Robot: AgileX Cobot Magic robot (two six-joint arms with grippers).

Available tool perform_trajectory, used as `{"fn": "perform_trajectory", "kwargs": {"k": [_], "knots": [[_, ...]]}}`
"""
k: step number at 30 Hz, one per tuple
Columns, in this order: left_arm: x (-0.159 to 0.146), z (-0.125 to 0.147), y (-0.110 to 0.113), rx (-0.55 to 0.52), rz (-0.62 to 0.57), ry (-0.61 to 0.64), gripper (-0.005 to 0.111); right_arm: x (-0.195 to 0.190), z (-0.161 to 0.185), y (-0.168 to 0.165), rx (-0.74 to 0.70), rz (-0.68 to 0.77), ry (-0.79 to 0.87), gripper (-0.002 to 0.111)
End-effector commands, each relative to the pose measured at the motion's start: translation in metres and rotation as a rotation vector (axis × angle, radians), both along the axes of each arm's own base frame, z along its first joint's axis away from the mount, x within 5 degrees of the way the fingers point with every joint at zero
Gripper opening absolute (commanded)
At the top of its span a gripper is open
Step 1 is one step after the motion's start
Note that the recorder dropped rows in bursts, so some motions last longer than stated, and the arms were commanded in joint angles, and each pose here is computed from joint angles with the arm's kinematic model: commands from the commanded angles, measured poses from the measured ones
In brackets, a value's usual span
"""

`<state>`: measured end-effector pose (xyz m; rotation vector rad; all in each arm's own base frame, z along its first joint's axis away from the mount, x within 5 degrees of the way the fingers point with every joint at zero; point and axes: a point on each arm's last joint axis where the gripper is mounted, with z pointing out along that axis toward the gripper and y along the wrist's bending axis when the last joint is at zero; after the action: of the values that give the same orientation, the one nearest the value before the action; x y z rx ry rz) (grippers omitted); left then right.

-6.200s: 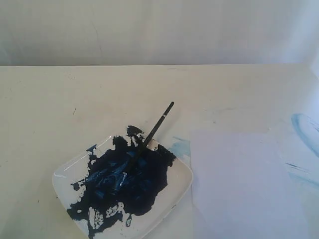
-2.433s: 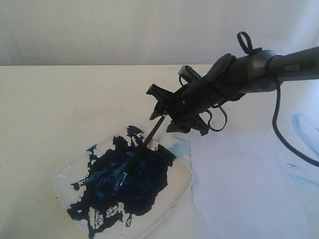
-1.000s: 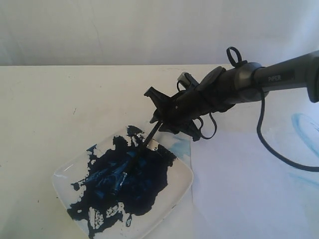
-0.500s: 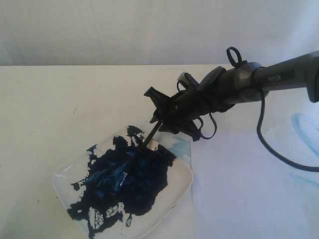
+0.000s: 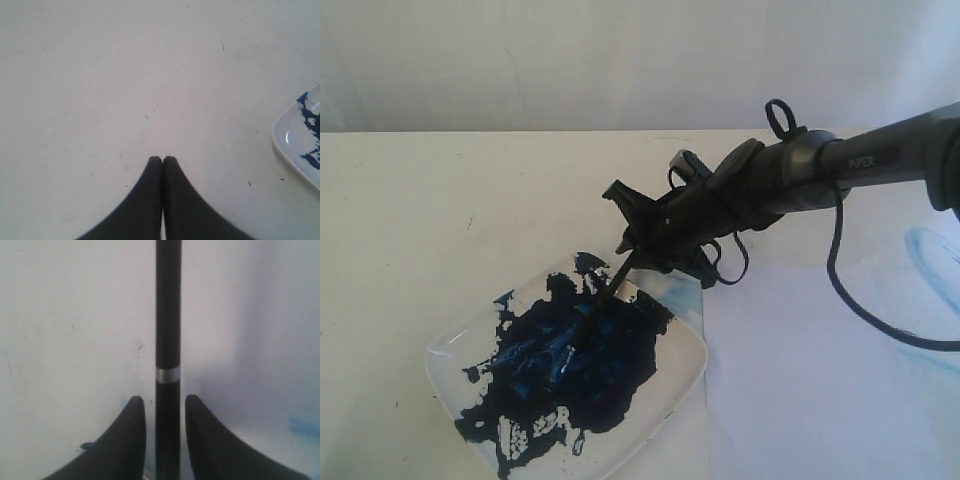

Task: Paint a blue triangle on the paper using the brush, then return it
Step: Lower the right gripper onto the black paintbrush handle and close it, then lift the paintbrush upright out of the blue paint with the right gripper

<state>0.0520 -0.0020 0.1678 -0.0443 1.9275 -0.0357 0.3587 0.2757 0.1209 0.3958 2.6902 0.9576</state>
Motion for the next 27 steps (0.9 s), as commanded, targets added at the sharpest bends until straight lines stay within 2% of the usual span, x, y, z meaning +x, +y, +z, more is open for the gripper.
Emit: {"fn": "perform_trajectory", "kwargs": {"k": [1,7,16,22,27], "knots": [[0.0,-0.001,0.0,0.0,-0.005,-0.004,0.0,0.0,-0.003,0.001,-0.003,0.009,0.006,0.018],[0.0,-0.001,0.0,0.0,-0.005,-0.004,0.0,0.003,0.002,0.0,-0.003,-0.014,-0.03,0.005],[0.0,-0.001,0.0,0.0,-0.005,-0.004,0.0,0.009,0.033,-0.004,0.017,-0.059,-0.153,0.0],[0.0,-0.001,0.0,0.0,-0.005,-0.004,0.0,0.009,0.083,-0.009,-0.019,0.03,-0.396,0.0],[0.0,-0.001,0.0,0.0,-0.005,-0.004,0.0,0.002,0.141,-0.02,-0.061,0.085,-0.648,0.0]]}}
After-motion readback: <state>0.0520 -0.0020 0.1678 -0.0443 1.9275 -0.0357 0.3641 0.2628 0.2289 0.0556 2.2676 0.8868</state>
